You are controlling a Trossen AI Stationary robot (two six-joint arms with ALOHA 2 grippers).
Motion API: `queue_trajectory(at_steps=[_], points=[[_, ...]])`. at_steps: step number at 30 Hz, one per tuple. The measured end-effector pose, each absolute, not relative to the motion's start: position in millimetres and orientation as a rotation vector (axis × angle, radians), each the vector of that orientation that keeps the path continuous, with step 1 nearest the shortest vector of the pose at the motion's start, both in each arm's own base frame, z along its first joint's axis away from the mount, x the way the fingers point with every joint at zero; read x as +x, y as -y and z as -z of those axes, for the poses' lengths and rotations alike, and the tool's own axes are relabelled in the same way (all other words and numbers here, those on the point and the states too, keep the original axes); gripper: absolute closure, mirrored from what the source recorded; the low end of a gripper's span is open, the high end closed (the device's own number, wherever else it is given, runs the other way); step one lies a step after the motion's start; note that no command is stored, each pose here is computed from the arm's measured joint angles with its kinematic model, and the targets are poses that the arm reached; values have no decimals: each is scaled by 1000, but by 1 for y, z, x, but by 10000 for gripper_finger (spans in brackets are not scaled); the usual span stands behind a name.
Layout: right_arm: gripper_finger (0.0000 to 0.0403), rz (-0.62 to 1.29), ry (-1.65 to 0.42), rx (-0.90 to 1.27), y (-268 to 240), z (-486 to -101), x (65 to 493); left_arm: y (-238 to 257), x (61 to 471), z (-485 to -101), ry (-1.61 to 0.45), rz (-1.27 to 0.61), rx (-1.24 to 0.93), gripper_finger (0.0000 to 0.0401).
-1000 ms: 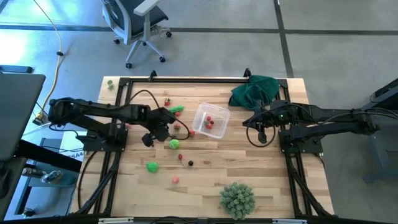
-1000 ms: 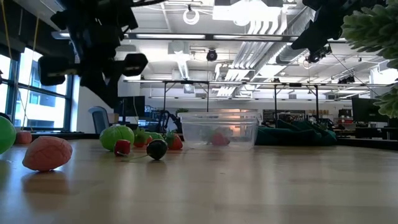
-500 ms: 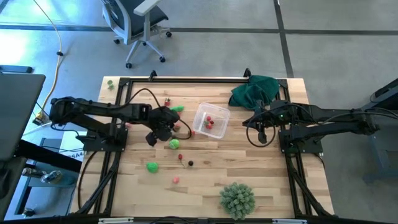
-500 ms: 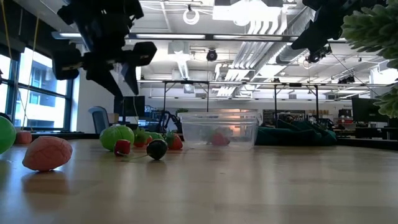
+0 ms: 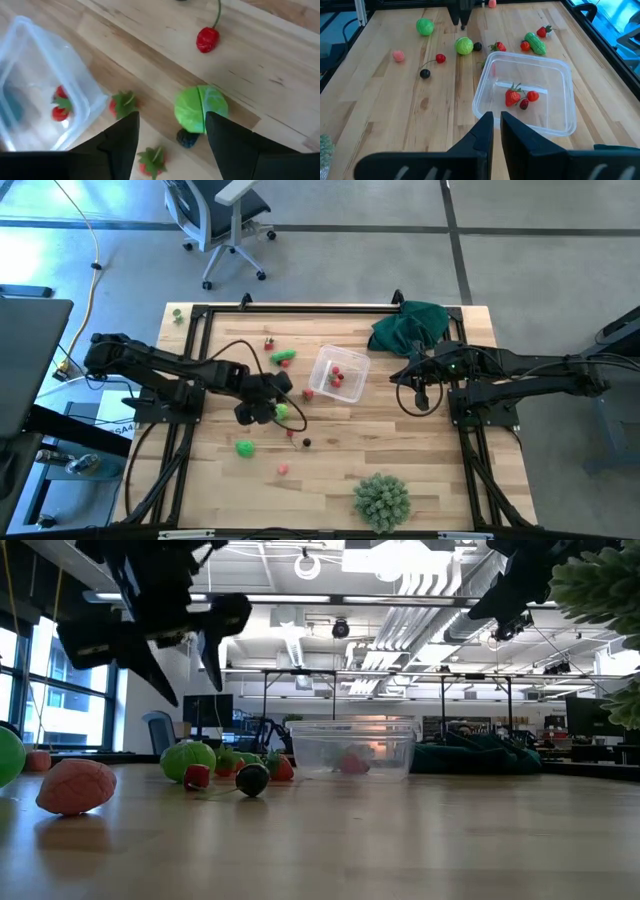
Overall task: Pick and placing Produce into tupperware
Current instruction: Put the green cabbage into the transparent bin
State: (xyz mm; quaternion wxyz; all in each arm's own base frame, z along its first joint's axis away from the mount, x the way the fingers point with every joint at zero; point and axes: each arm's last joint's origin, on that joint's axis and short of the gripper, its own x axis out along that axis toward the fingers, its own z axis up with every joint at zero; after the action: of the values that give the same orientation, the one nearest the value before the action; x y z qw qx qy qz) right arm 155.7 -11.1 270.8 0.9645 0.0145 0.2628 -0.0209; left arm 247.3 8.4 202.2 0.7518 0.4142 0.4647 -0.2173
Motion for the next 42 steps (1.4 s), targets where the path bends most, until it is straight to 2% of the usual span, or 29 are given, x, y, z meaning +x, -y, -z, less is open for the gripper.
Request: queue_trajectory(at_steps=[8,17,33,37,42], points=[[379,42,-534,30,11,-271,156,-9,264,-183,-1195,563,883,178],[379,42,-534,29,11,-271,156,-9,284,-183,-1218,564,866,172],[379,43,-535,30,11,-271,156,-9,284,-182,-1246,522,793,175],[379,43,-535,30,11,-271,156,-9,282,-181,-1269,511,782,161],[379,42,-534,30,11,-271,156,-9,282,-181,-1275,508,776,124]])
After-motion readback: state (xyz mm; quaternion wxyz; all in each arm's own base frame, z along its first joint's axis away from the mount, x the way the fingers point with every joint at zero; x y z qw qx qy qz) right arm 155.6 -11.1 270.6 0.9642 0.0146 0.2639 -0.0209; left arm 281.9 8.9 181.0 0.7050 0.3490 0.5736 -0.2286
